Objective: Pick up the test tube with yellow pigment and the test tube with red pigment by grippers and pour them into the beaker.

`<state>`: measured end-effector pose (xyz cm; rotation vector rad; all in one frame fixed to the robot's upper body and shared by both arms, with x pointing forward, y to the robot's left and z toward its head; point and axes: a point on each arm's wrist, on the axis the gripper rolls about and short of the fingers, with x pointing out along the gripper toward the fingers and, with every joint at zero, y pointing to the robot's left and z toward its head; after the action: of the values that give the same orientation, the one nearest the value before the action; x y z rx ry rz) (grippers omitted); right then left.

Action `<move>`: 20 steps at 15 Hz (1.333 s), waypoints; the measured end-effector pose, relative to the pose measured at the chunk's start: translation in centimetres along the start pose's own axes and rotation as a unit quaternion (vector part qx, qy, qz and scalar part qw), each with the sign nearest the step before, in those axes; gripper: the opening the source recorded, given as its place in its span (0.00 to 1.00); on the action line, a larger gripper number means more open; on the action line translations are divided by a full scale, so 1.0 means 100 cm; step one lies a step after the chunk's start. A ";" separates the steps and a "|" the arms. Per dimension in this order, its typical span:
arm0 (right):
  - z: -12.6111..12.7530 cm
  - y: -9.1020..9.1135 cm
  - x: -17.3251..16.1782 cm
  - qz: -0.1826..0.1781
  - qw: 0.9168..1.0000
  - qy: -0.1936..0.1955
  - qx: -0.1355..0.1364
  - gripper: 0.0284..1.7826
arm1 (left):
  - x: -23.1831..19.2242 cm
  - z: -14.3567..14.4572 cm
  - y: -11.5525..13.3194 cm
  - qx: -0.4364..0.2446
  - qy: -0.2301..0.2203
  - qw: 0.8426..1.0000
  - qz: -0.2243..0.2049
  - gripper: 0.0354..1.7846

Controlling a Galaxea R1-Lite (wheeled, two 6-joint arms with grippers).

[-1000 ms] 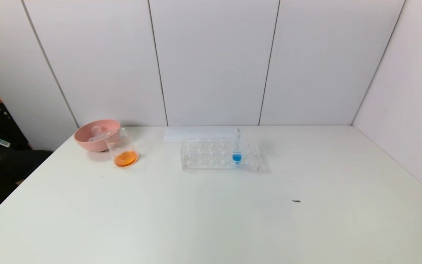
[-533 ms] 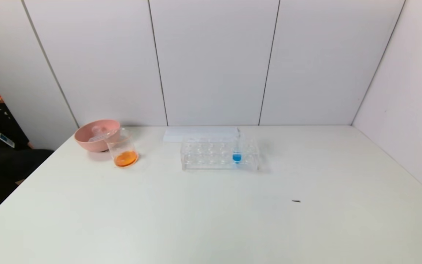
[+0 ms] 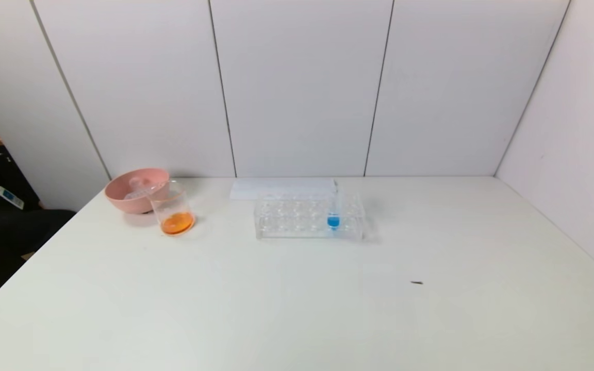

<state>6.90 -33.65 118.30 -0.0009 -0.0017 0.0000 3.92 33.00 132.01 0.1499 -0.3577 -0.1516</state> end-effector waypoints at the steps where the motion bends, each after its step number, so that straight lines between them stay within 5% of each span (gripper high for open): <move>1: 0.000 0.000 0.000 0.000 1.000 0.000 0.000 0.95 | -0.004 -0.001 -0.001 0.000 -0.002 1.000 -0.007 0.99; 9: 0.000 0.000 0.000 0.000 1.000 0.000 0.000 0.95 | -0.034 -0.019 -0.009 -0.004 -0.006 1.000 -0.013 0.99; 16: 0.000 0.000 0.000 0.000 1.000 0.000 0.000 0.95 | -0.025 -0.062 -0.013 -0.067 0.060 0.996 -0.012 0.99; 20: 0.000 0.000 0.000 0.000 1.000 0.000 0.000 0.95 | -0.021 -0.078 -0.014 -0.048 0.077 0.996 -0.016 0.99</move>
<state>6.90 -33.65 118.30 -0.0009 -0.0017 0.0000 4.58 32.93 123.86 0.0715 -0.1933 -0.1865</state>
